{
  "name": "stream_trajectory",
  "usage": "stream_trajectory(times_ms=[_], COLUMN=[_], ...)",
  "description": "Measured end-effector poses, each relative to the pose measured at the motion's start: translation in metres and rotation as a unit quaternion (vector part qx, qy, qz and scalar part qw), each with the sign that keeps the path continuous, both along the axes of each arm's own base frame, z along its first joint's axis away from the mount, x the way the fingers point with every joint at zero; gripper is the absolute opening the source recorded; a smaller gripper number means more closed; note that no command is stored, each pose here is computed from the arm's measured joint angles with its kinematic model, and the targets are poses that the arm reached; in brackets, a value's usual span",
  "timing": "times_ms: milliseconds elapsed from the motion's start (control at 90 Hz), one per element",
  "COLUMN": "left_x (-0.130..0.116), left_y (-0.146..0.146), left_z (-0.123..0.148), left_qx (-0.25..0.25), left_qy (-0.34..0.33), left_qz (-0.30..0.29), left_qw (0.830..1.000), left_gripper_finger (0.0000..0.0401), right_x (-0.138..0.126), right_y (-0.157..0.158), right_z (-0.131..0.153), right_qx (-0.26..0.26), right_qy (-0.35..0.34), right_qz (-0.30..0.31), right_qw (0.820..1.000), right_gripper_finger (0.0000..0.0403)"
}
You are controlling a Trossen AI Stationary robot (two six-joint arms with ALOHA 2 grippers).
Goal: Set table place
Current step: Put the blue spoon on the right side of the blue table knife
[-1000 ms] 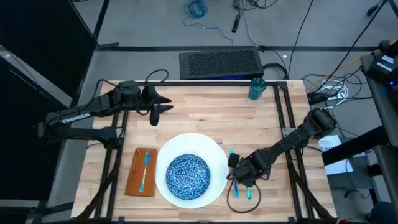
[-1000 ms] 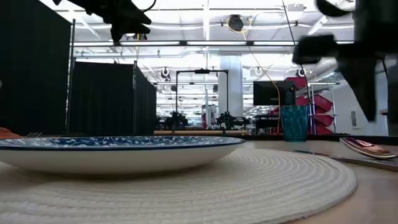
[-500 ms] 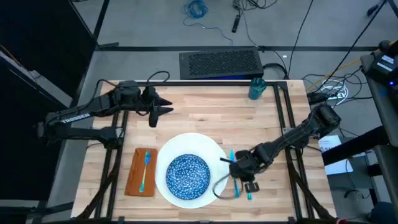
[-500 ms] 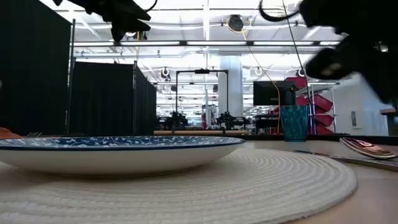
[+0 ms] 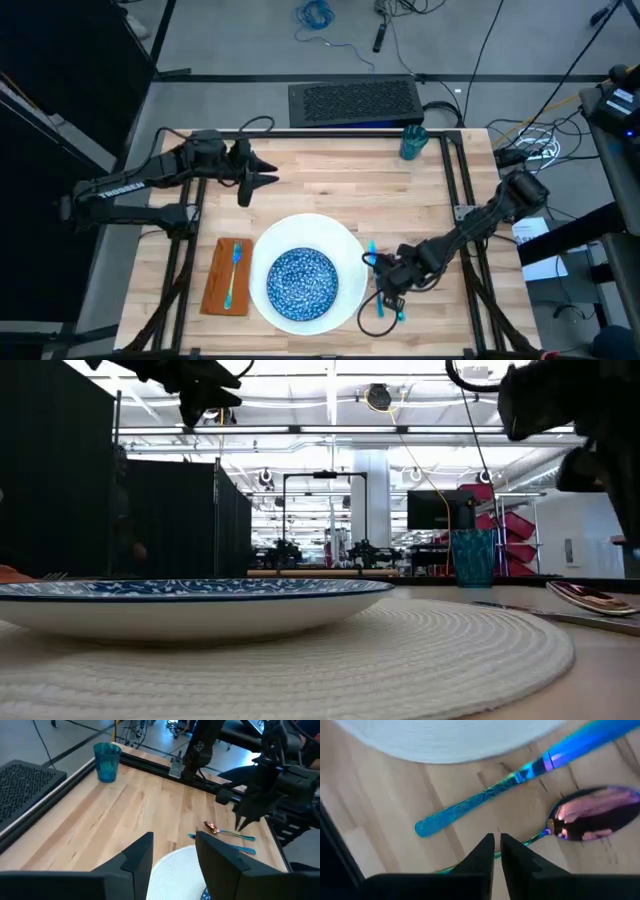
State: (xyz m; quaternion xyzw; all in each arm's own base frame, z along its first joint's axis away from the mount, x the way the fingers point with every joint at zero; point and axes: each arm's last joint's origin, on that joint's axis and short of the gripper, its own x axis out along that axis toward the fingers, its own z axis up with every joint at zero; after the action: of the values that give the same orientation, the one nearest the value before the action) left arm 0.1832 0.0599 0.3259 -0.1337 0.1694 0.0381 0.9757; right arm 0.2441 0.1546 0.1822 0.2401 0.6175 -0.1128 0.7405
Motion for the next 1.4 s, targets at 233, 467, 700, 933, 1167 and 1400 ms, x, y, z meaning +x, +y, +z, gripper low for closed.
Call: stream_trajectory(times_ms=[233, 467, 700, 933, 1167, 1400], left_x=[0.002, 0.002, 0.001, 0.001, -0.002, -0.002], left_y=[-0.006, -0.007, -0.007, -0.007, -0.008, -0.008], left_z=[0.0, -0.001, -0.002, -0.004, -0.009, -0.01], left_qx=[0.0, 0.003, 0.029, 0.045, 0.044, 0.043], left_qy=[0.001, 0.005, 0.013, 0.02, 0.046, 0.051], left_qz=[-0.017, -0.021, -0.032, -0.039, -0.044, -0.045], left_qw=[1.0, 1.0, 0.999, 0.998, 0.997, 0.997], left_gripper_finger=[0.0134, 0.0134, 0.0134, 0.0134, 0.0134, 0.0134], right_x=[-0.003, -0.01, -0.017, -0.016, -0.016, -0.017], right_y=[-0.003, 0.008, 0.017, 0.021, 0.022, 0.021], right_z=[-0.005, -0.005, -0.005, -0.015, -0.025, -0.025], right_qx=[-0.036, -0.036, -0.021, -0.031, -0.048, -0.05], right_qy=[0.013, 0.001, 0.001, 0.003, 0.02, 0.023], right_qz=[-0.131, -0.166, -0.225, -0.273, -0.286, -0.298], right_qw=[0.991, 0.985, 0.974, 0.962, 0.957, 0.953], right_gripper_finger=[0.0056, 0.0042, 0.0028, 0.0027, 0.0033, 0.0047])
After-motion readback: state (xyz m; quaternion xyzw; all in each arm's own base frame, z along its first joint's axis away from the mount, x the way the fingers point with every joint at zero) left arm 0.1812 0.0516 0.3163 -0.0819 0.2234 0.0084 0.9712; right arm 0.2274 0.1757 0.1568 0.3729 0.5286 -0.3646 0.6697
